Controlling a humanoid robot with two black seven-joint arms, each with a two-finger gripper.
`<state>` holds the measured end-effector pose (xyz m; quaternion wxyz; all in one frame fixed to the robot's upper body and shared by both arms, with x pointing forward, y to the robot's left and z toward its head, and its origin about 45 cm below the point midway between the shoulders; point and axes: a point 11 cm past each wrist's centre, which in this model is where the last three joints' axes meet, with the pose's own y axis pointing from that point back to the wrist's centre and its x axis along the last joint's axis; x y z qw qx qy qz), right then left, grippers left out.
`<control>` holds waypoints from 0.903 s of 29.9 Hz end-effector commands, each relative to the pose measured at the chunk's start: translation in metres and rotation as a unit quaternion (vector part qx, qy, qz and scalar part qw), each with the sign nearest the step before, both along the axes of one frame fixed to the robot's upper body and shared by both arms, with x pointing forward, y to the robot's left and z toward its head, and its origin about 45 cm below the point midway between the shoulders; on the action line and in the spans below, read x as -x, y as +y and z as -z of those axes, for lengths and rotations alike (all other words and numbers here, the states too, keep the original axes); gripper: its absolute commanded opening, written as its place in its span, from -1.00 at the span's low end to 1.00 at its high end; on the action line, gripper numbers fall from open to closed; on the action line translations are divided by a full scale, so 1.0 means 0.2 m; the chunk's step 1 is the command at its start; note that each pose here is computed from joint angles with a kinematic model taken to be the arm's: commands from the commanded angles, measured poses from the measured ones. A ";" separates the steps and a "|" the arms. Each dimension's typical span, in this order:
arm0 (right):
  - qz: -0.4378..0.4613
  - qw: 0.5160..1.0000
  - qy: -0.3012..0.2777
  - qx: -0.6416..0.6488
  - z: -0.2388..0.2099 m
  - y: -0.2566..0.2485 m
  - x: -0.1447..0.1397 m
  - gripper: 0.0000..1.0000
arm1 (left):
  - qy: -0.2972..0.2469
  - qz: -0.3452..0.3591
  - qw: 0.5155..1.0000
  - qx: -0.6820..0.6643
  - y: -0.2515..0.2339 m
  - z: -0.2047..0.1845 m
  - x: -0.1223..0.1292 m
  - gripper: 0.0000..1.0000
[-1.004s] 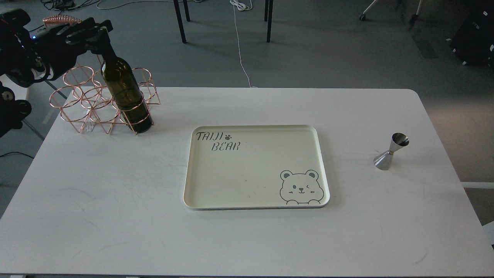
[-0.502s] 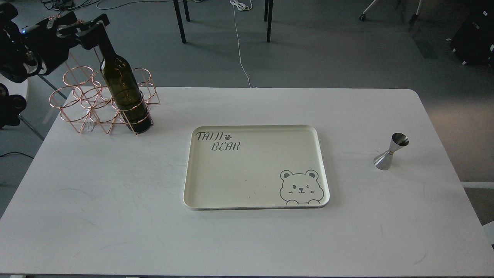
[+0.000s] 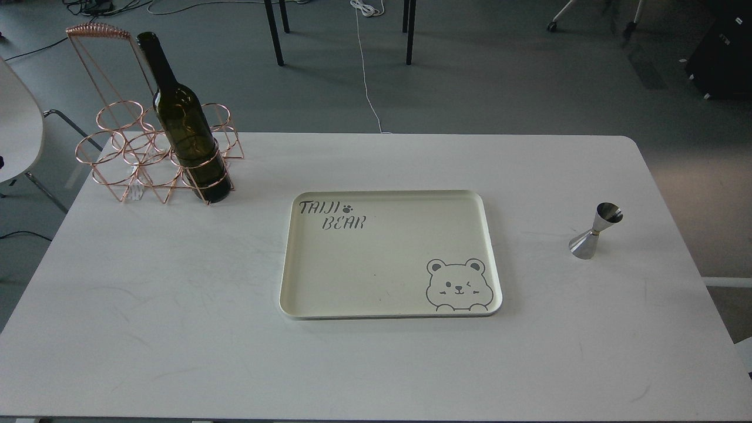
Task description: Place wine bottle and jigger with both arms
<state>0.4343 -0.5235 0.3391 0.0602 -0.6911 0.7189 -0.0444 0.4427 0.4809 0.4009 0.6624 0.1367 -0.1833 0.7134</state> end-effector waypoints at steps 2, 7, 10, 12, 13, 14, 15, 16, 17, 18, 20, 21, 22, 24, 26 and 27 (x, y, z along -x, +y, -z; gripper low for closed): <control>0.015 1.000 0.002 0.000 0.02 -0.05 0.02 0.97 | -0.024 -0.009 0.989 0.144 0.12 0.01 0.01 0.96; 0.047 0.997 0.000 -0.067 0.13 -0.11 0.08 0.97 | -0.054 0.022 0.969 0.241 0.19 0.12 0.04 0.96; 0.059 0.993 0.005 -0.100 0.21 -0.12 0.11 0.97 | -0.055 0.025 0.954 0.294 0.24 0.19 0.07 0.96; 0.058 0.992 0.014 -0.108 0.26 -0.11 0.12 0.98 | -0.055 0.019 0.944 0.325 0.26 0.25 0.09 0.96; 0.055 0.992 0.018 -0.111 0.29 -0.10 0.13 0.98 | -0.054 0.016 0.938 0.342 0.27 0.29 0.11 0.96; 0.050 0.992 0.021 -0.115 0.31 -0.10 0.14 0.98 | -0.053 0.015 0.932 0.358 0.28 0.33 0.12 0.96; 0.043 0.992 0.025 -0.118 0.33 -0.10 0.15 0.98 | -0.052 0.011 0.927 0.371 0.28 0.37 0.13 0.96; 0.035 0.991 0.027 -0.124 0.35 -0.09 0.16 0.98 | -0.051 0.007 0.922 0.383 0.30 0.42 0.14 0.96; 0.030 0.990 0.029 -0.132 0.37 -0.08 0.17 0.98 | -0.049 0.003 0.917 0.395 0.31 0.46 0.15 0.96; 0.028 0.989 0.030 -0.140 0.39 -0.07 0.18 0.98 | -0.047 -0.001 0.914 0.404 0.31 0.50 0.16 0.96; 0.031 0.986 0.032 -0.163 0.44 -0.05 0.18 0.98 | -0.050 -0.013 0.902 0.429 0.32 0.56 0.18 0.97; 0.038 0.983 0.027 -0.178 0.45 -0.05 0.18 0.98 | -0.051 -0.018 0.895 0.442 0.32 0.59 0.19 0.97; 0.045 0.980 0.023 -0.192 0.47 -0.06 0.19 0.98 | -0.054 -0.023 0.890 0.453 0.32 0.61 0.20 0.97; 0.059 0.974 0.026 -0.216 0.51 -0.08 0.21 0.98 | -0.061 -0.028 0.879 0.472 0.33 0.63 0.21 0.97; 0.062 0.971 0.040 -0.226 0.54 -0.09 0.23 0.98 | -0.061 -0.022 0.873 0.484 0.32 0.67 0.23 0.97; 0.061 0.971 0.042 -0.229 0.54 -0.08 0.22 0.98 | -0.061 -0.019 0.870 0.489 0.31 0.69 0.23 0.97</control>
